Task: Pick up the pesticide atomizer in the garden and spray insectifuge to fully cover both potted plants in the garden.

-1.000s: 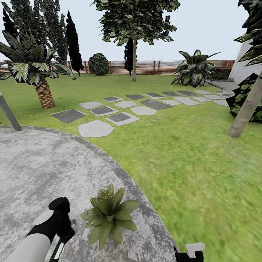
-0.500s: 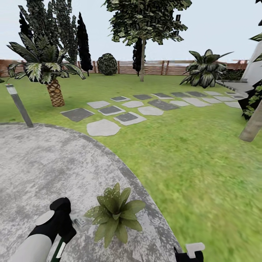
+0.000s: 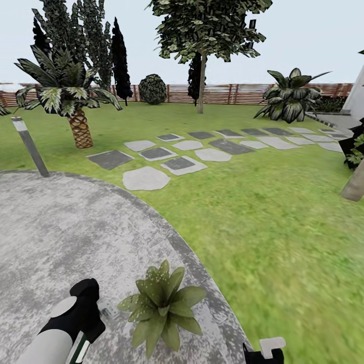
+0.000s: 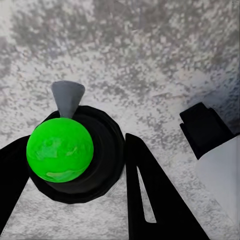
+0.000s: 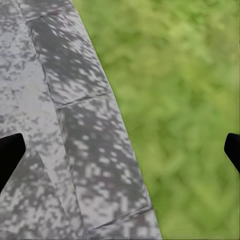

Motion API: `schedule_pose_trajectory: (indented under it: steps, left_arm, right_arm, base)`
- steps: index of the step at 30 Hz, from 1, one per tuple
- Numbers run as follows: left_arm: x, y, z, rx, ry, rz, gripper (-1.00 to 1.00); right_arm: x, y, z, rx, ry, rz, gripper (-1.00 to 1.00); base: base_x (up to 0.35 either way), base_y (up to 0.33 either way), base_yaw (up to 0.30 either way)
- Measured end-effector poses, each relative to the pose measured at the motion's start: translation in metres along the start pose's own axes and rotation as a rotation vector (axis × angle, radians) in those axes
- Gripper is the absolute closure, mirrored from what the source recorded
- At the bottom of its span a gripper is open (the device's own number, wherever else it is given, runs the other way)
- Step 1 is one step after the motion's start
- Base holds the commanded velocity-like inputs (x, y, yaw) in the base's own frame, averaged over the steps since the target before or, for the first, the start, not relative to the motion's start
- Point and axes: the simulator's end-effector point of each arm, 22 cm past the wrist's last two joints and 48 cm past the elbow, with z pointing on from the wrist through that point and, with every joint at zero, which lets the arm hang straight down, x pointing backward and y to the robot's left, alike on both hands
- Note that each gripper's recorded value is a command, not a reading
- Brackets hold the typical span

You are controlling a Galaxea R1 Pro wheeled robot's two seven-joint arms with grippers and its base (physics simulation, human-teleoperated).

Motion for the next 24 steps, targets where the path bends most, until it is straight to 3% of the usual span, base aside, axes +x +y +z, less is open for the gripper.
schedule_pose_trajectory:
  steps: [10, 18, 24]
  left_arm:
    - [-0.0003, -0.0006, 0.0004, 0.002, -0.001, -0.003, 1.00]
    - [-0.0009, -0.0014, 0.0004, 0.004, -0.002, -0.004, 1.00]
    - [-0.0022, -0.0030, 0.0006, 0.005, -0.003, -0.001, 1.00]
  right_arm:
    - [0.0000, -0.0006, 0.0002, 0.001, 0.000, 0.000, -1.00]
    - [-0.0006, -0.0003, 0.0004, 0.002, -0.001, 0.001, -1.00]
    - [-0.0002, 0.0024, 0.0003, -0.001, 0.000, 0.003, -1.00]
  base:
    - [0.005, -0.013, 0.000]
    - [-0.067, -0.238, 0.008]
    - [-0.096, -0.266, 0.220]
